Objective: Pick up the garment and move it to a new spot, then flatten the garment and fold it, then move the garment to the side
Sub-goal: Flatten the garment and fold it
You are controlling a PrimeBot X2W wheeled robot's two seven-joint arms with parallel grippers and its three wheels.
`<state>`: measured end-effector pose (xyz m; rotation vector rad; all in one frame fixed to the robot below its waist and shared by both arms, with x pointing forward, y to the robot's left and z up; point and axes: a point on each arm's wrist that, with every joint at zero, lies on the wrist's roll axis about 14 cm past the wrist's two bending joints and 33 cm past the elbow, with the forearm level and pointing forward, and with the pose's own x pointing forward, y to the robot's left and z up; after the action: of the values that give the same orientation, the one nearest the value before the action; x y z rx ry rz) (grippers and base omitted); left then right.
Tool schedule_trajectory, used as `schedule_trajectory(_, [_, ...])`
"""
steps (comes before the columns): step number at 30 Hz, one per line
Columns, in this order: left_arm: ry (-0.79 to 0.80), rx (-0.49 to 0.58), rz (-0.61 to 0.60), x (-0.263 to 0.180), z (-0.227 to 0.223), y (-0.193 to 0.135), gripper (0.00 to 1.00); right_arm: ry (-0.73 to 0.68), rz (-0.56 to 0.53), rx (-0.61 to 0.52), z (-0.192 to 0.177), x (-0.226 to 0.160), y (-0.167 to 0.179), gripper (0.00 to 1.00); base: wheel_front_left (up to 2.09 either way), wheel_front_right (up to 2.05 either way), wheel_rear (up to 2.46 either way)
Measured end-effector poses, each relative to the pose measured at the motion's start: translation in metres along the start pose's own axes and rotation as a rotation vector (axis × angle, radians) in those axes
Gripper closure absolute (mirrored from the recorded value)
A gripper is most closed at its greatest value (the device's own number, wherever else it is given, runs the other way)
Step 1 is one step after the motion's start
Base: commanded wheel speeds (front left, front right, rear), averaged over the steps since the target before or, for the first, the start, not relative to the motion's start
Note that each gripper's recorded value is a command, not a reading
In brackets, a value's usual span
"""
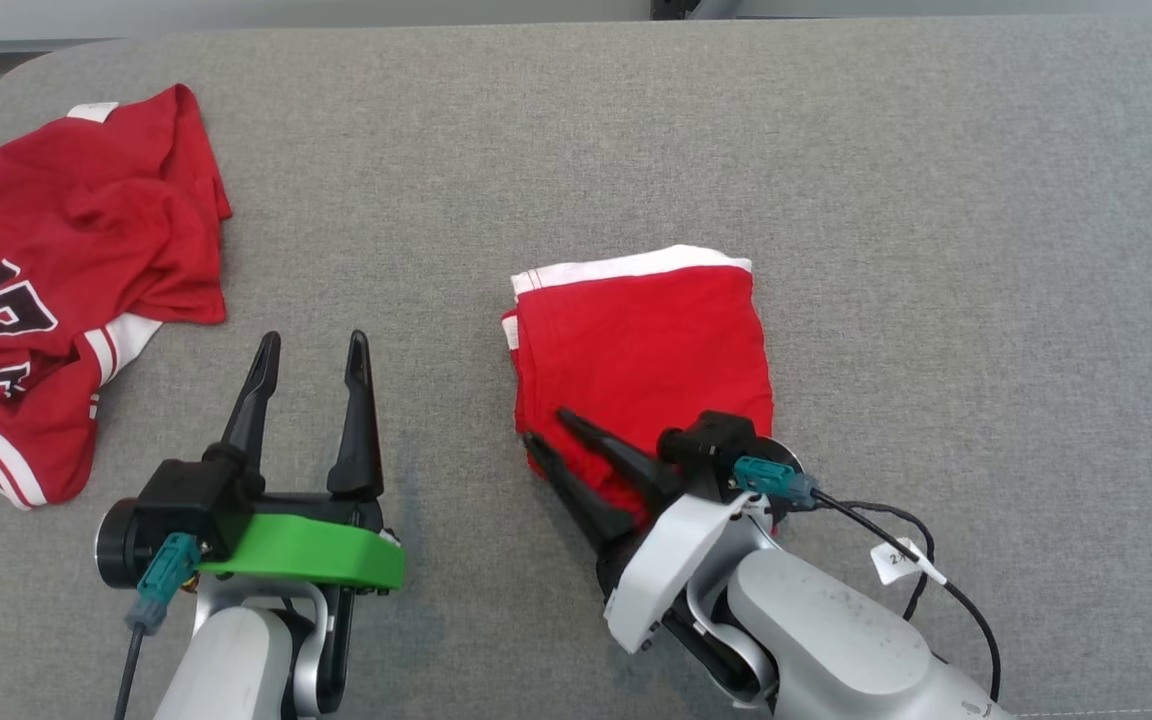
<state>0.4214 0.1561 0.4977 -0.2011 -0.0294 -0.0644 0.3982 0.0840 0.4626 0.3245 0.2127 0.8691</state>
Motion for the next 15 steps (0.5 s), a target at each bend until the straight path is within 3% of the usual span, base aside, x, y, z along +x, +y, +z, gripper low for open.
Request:
schedule_trajectory(5, [0.005,0.000,-0.012,0.002,-0.002,-0.003,0.00,-0.059,0.018,-0.005,0.018,0.001,0.005,0.00,0.00,0.00,0.00])
schedule_trajectory(9, [-0.005,0.003,-0.020,0.004,0.001,-0.006,0.00,-0.197,0.031,-0.027,0.063,-0.006,0.006,0.00,0.00,0.00,0.00])
schedule_trajectory(15, [-0.026,0.019,-0.025,0.006,0.008,-0.008,0.00,-0.301,-0.155,-0.105,0.095,-0.053,-0.049,0.00,0.00,0.00,0.00])
